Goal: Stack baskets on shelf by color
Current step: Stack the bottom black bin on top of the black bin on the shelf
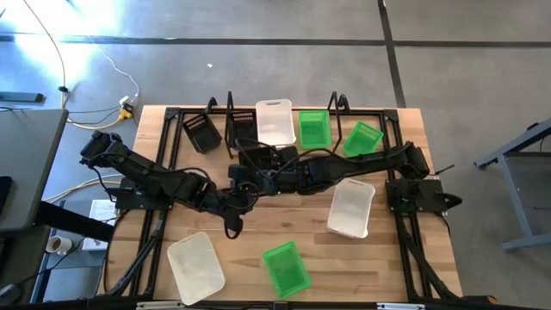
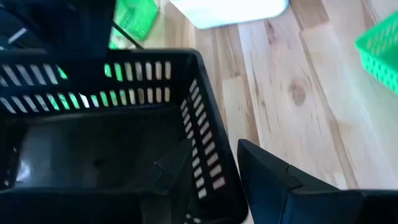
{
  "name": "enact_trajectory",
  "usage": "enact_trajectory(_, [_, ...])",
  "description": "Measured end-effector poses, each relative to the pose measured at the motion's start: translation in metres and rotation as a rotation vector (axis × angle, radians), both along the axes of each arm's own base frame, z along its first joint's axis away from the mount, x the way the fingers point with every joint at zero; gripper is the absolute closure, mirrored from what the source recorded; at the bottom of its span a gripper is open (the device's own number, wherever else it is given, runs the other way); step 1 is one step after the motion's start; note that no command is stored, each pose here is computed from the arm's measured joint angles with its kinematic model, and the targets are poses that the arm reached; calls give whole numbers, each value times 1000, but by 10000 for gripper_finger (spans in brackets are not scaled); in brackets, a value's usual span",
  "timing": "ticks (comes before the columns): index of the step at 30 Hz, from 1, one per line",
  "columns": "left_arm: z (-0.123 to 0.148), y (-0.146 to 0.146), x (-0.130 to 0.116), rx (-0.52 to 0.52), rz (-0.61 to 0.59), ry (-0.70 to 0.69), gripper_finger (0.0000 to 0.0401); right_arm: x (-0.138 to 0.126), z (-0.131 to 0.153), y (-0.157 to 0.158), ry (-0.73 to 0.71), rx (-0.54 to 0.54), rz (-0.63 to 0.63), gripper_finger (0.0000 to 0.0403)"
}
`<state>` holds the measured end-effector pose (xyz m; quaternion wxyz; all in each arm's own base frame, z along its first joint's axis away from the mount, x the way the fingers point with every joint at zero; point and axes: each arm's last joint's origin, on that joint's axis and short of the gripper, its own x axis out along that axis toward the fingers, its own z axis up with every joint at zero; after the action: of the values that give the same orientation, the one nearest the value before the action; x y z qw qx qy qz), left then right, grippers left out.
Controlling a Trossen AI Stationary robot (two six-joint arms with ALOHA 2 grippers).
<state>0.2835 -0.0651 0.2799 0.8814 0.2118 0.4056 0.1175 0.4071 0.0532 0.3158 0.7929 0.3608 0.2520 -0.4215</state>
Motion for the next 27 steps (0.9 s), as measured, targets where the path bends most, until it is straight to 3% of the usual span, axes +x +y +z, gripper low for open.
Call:
enact_trajectory(12, [-2,3,-4,55,46,34,287,6,19,1,-84,-14,50,403])
enact_trajectory(16, [-2,3,-4,68,62,29,317,7,20,2,-92,-12,59,403])
enact_trajectory(21, [-2,3,-5,75,67,28,383,7,19,2,-82,0,69,403])
enact_trajectory(27, [-1,4,-5,84,70,30,389,7,19,2,-71,-8,91,403])
